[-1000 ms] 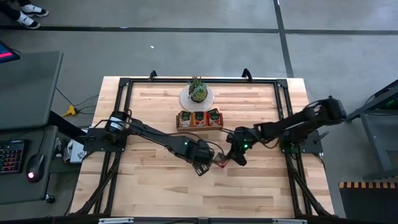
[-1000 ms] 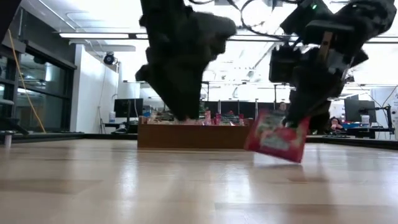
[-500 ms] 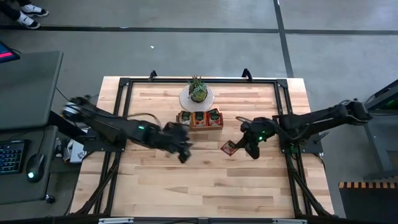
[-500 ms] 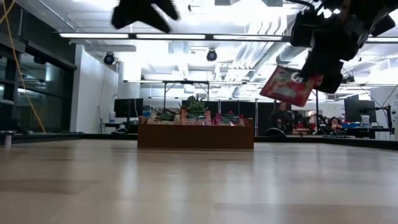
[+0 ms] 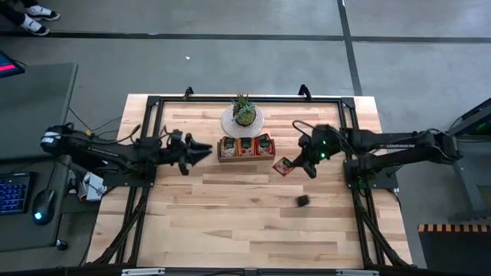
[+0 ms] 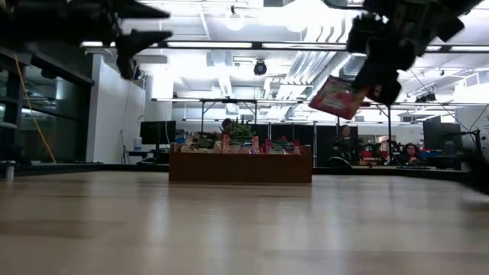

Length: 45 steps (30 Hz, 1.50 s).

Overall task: Pick & Place Tea
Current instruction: Put the red tea bag into the right section of the wooden organizer

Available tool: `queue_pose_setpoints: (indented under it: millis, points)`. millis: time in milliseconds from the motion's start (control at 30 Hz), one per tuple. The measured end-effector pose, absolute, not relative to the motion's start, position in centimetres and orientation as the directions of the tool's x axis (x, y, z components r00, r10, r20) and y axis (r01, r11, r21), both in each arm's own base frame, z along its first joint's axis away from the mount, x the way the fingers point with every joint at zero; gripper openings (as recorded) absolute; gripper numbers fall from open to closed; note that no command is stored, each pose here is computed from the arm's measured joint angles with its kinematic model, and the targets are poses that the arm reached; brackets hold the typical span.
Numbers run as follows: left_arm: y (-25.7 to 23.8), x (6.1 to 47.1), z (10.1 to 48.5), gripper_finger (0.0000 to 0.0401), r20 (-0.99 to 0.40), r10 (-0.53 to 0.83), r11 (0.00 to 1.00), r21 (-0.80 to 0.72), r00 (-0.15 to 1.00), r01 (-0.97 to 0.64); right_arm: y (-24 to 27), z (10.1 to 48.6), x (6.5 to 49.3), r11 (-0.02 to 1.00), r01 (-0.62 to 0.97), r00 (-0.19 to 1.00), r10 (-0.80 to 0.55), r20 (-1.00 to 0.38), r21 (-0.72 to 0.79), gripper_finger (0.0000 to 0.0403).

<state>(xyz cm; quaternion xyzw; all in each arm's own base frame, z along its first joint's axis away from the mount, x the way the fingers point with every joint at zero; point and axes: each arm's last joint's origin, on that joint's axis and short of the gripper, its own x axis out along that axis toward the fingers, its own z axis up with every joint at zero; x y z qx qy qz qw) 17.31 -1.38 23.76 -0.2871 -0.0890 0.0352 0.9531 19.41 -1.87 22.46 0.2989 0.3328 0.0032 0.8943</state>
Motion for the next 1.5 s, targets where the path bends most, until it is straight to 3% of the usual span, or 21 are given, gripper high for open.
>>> queue_pose_setpoints:
  millis: [200,433,1100,1500]
  points:
    - [0.7,14.5,21.0,0.0138,0.215,0.146,0.814,-0.581,0.966,0.006,-4.3,25.5,21.6,0.876,0.181,0.753,0.17,-0.636,0.447,0.0]
    - [1.5,12.9,21.0,0.0138,0.294,0.106,0.838,-0.54,0.95,0.074,-6.6,27.5,24.1,0.922,0.196,0.68,0.118,-0.724,0.334,0.0]
    - [3.3,11.4,20.8,0.0138,0.247,-0.004,0.877,-0.464,0.969,0.122,-8.6,27.9,28.6,0.973,0.157,0.541,0.06,-0.839,0.171,0.0]
    - [3.3,11.1,19.8,0.0138,0.263,0.025,0.891,-0.443,0.964,0.098,-9.6,28.9,31.2,0.978,0.166,0.484,0.033,-0.875,0.128,0.0]
